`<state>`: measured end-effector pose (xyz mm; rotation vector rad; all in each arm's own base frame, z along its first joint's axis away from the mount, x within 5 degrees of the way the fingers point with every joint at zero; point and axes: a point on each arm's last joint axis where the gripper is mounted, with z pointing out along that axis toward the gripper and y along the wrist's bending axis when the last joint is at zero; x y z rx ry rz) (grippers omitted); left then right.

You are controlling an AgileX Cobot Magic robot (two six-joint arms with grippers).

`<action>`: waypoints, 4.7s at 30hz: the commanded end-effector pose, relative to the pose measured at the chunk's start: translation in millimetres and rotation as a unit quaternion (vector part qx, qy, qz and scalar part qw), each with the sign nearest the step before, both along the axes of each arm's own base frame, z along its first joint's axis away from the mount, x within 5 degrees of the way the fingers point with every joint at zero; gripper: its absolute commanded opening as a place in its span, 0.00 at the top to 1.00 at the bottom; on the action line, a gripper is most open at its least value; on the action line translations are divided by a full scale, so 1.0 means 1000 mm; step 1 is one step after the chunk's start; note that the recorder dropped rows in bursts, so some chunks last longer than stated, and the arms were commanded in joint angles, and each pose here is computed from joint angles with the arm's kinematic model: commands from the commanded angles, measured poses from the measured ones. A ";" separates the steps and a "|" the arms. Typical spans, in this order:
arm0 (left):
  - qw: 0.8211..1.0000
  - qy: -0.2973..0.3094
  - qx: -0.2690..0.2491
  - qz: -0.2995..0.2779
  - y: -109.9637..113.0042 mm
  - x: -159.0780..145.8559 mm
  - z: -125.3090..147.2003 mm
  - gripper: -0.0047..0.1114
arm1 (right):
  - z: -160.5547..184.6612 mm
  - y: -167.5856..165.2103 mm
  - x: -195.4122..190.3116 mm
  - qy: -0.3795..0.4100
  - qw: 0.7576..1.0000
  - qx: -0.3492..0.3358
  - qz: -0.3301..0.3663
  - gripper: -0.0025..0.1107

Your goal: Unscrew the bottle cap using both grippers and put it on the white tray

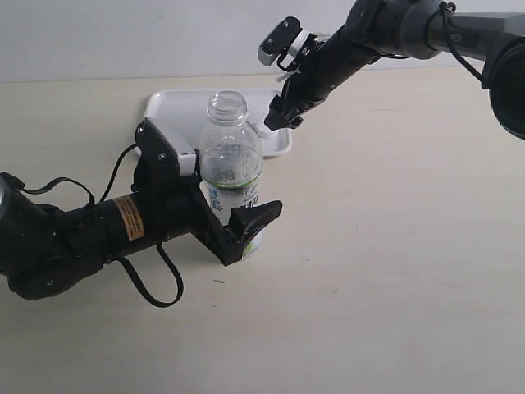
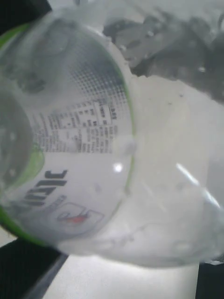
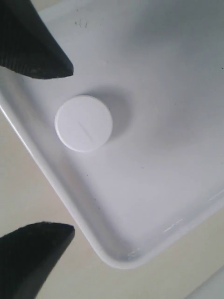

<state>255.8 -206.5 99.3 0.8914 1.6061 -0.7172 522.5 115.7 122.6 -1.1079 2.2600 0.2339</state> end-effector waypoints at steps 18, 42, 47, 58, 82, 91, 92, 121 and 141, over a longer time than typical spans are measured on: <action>0.999 -0.013 0.019 0.026 0.015 -0.014 0.009 0.17 | 0.045 0.000 -0.009 0.005 1.000 0.016 0.004 0.28; 0.995 -0.018 0.049 0.086 0.055 -0.054 0.024 0.28 | 0.070 0.002 -0.024 0.072 0.996 0.040 -0.025 0.36; 0.995 -0.018 0.046 0.091 0.064 -0.069 0.031 0.47 | 0.082 -0.004 -0.031 0.087 0.995 0.009 -0.040 0.52; 0.980 -0.019 -0.003 0.199 0.096 -0.087 0.054 0.96 | 0.125 -0.012 -0.052 0.124 0.989 -0.002 -0.078 0.98; 0.980 -0.030 -0.008 0.198 0.099 -0.092 0.059 0.96 | 0.126 -0.014 -0.055 0.162 0.975 0.015 -0.154 0.98; 0.980 -0.030 -0.008 0.198 0.099 -0.092 0.059 0.96 | 0.126 -0.014 -0.056 0.162 0.975 0.016 -0.153 0.98; 0.980 -0.030 -0.008 0.198 0.099 -0.092 0.059 0.96 | 0.126 -0.014 -0.056 0.162 0.975 0.016 -0.153 0.98; 0.940 0.079 -0.001 0.332 0.155 -0.133 0.101 0.96 | 0.127 -0.013 -0.056 0.165 0.974 0.023 -0.152 0.98; 0.892 -0.050 -0.109 0.436 0.198 -0.200 0.117 0.96 | 0.127 -0.013 -0.056 0.164 0.974 0.023 -0.152 0.98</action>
